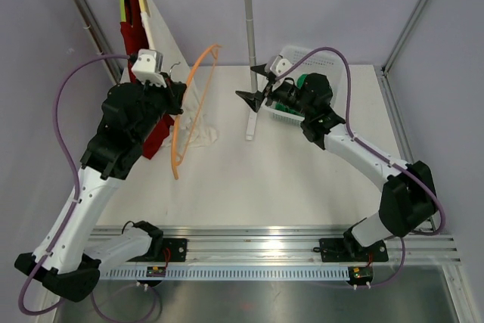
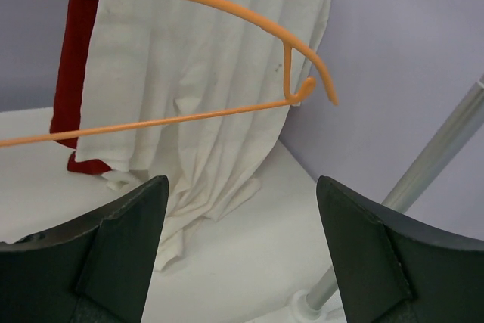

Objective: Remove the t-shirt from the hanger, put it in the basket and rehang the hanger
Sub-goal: Pass the hanger from the left arm to the right

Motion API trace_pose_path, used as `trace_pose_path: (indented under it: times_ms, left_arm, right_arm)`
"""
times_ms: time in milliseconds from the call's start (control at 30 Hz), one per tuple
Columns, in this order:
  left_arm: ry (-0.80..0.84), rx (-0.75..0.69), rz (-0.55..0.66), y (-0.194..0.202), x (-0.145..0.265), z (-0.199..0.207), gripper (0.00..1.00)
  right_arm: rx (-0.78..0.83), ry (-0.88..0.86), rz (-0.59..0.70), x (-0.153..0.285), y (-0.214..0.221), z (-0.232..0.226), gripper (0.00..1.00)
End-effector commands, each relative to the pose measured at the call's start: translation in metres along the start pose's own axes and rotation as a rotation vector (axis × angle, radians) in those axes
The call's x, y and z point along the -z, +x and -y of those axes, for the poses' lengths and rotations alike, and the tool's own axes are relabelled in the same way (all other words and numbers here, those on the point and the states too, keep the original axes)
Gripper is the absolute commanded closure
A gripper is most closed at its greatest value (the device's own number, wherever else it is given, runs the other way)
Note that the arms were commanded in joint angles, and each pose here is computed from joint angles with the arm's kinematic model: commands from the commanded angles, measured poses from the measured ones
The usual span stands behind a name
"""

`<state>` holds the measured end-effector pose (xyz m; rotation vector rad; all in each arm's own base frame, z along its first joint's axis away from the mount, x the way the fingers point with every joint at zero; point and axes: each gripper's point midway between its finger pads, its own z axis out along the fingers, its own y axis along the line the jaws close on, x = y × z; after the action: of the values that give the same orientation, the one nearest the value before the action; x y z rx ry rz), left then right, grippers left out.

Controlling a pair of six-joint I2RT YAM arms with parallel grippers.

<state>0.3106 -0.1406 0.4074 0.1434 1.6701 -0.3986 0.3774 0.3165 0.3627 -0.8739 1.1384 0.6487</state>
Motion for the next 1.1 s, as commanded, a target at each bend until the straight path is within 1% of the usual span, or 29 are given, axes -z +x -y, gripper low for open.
trace_pose_path:
  times_ms: [0,67,167,233,333,433,567,667,900,933,1000,1067]
  left_arm:
    - [0.058,0.020,0.046,-0.016,0.018,0.010,1.00]
    - [0.046,0.016,0.018,-0.011,0.021,0.007,1.00]
    - [0.033,-0.005,-0.025,-0.003,0.020,0.004,1.00]
    - [0.041,-0.007,-0.042,0.001,0.019,0.006,1.00]
    - [0.060,-0.012,-0.075,0.007,0.017,0.009,1.00]
    - [0.069,-0.013,-0.078,0.009,0.016,0.010,1.00]
    - [0.079,-0.014,-0.091,0.012,0.013,0.012,1.00]
    - [0.083,-0.017,-0.099,0.014,0.013,0.013,1.00]
    - [0.080,-0.029,-0.118,0.018,0.011,0.012,1.00]
    - [0.080,-0.029,-0.121,0.018,0.011,0.012,1.00]
    - [0.105,-0.031,-0.130,0.020,0.011,0.016,1.00]
    - [0.108,-0.035,-0.132,0.021,0.011,0.016,1.00]
  right_arm:
    - [0.254,-0.019,0.132,-0.011,-0.029,-0.003,0.14]
    - [0.325,-0.012,0.149,-0.016,-0.030,-0.005,0.14]
    - [0.370,0.000,0.190,-0.022,-0.036,-0.009,0.14]
    - [0.398,-0.005,0.195,-0.028,-0.036,-0.010,0.14]
    - [0.435,-0.016,0.183,-0.038,-0.031,-0.015,0.16]
    - [0.472,-0.056,0.173,-0.045,-0.025,-0.024,0.19]
    - [0.489,-0.100,0.160,-0.054,-0.018,-0.036,0.20]
    - [0.521,-0.097,0.148,-0.063,-0.016,-0.042,0.20]
    - [0.562,-0.115,0.120,-0.086,-0.008,-0.053,0.22]
    - [0.574,-0.119,0.108,-0.088,-0.005,-0.054,0.23]
    - [0.582,-0.124,0.108,-0.094,-0.007,-0.055,0.31]
    - [0.584,-0.142,0.091,-0.097,-0.001,-0.058,0.35]
